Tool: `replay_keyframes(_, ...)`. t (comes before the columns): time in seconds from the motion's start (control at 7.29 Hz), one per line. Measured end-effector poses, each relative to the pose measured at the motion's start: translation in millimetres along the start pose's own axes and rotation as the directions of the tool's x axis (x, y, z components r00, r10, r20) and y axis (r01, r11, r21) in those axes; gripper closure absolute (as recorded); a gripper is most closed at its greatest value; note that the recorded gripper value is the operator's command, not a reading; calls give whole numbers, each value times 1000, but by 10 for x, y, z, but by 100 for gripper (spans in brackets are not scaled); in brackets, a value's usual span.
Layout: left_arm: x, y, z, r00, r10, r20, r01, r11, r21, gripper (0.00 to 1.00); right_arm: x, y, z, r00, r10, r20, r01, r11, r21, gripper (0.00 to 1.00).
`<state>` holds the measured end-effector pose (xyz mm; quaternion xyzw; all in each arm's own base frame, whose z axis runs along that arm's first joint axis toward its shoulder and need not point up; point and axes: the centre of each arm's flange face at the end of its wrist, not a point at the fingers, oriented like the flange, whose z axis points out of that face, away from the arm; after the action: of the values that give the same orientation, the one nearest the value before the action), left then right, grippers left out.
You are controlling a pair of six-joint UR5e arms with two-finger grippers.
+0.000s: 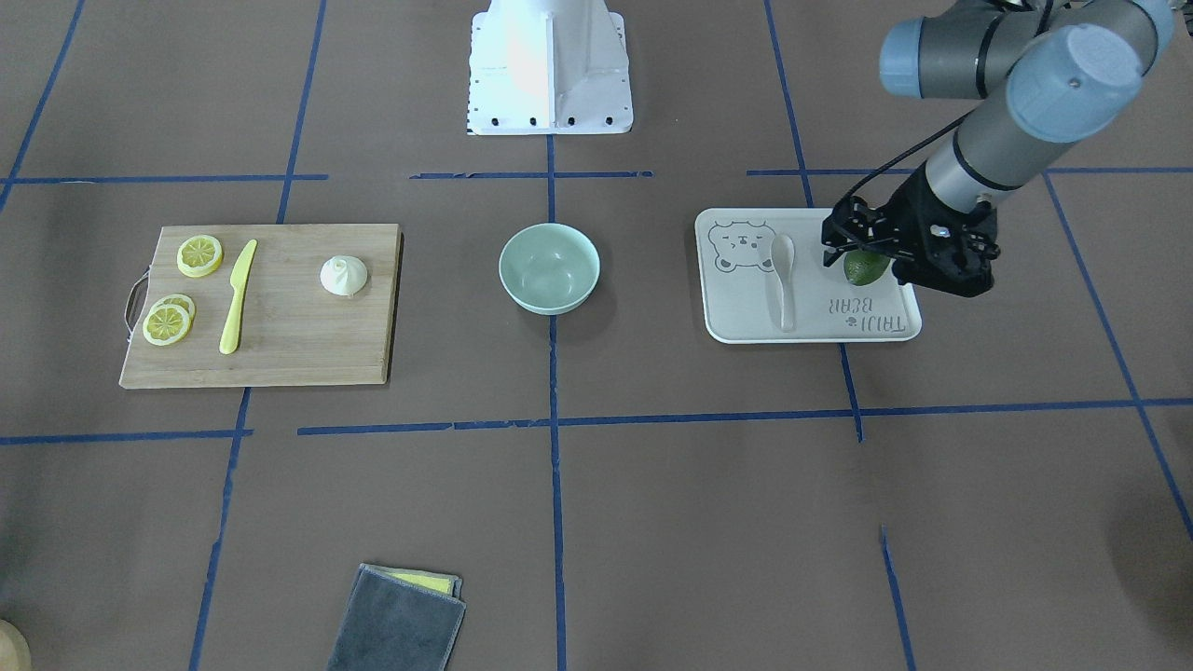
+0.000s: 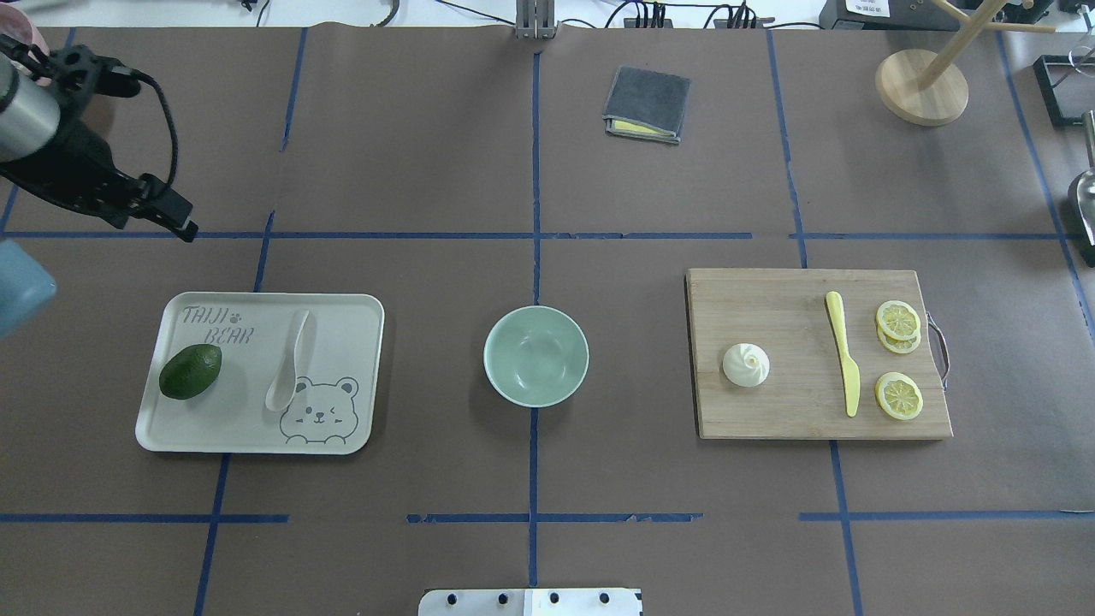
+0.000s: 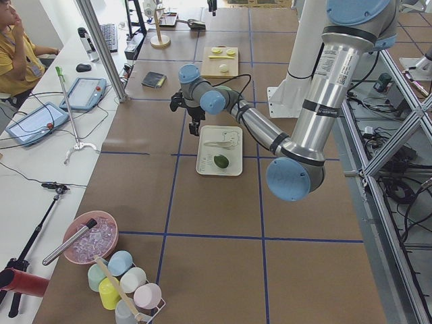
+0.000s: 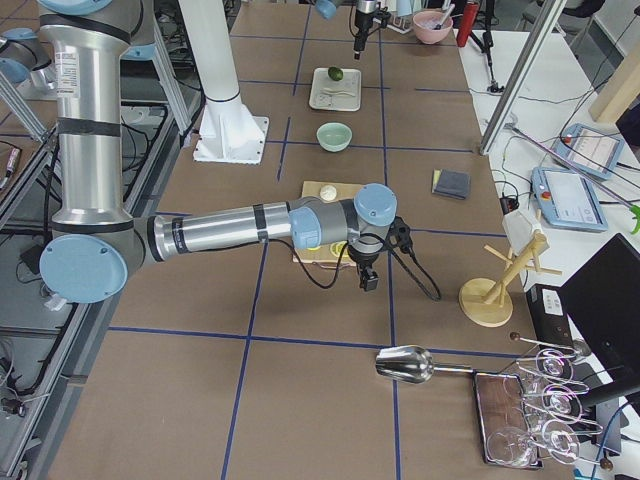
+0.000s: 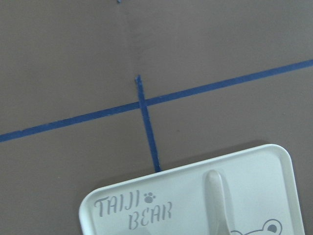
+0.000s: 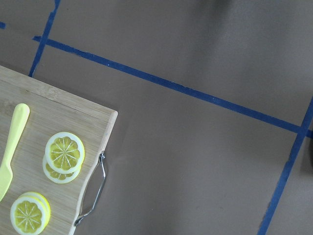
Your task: Put spoon and bun in bowl
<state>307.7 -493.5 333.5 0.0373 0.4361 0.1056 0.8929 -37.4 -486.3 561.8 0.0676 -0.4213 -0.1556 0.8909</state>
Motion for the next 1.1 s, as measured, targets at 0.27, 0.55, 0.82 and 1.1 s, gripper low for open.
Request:
replay_keyframes(0.27,448,63,358,999,-35,37,29,989,147,0,-6,-21,-2,1000,-3,0,3,1000,2,0)
replay_keyframes(0.55,412,35,779,997,-49,55,37,978,207,0,-9,-49,5,1000,-6,-1,6,1000,1,0)
replay_keyframes(0.82,275,34,963,995,-64,80,46,977,210,0,-30,-67,20,1000,-11,0,11,1000,-1,0)
replay_keyframes(1.1,161,105,1107,991,-79,113,54,977,206,0,-45,-106,52,1000,-16,2,16,1000,-6,0)
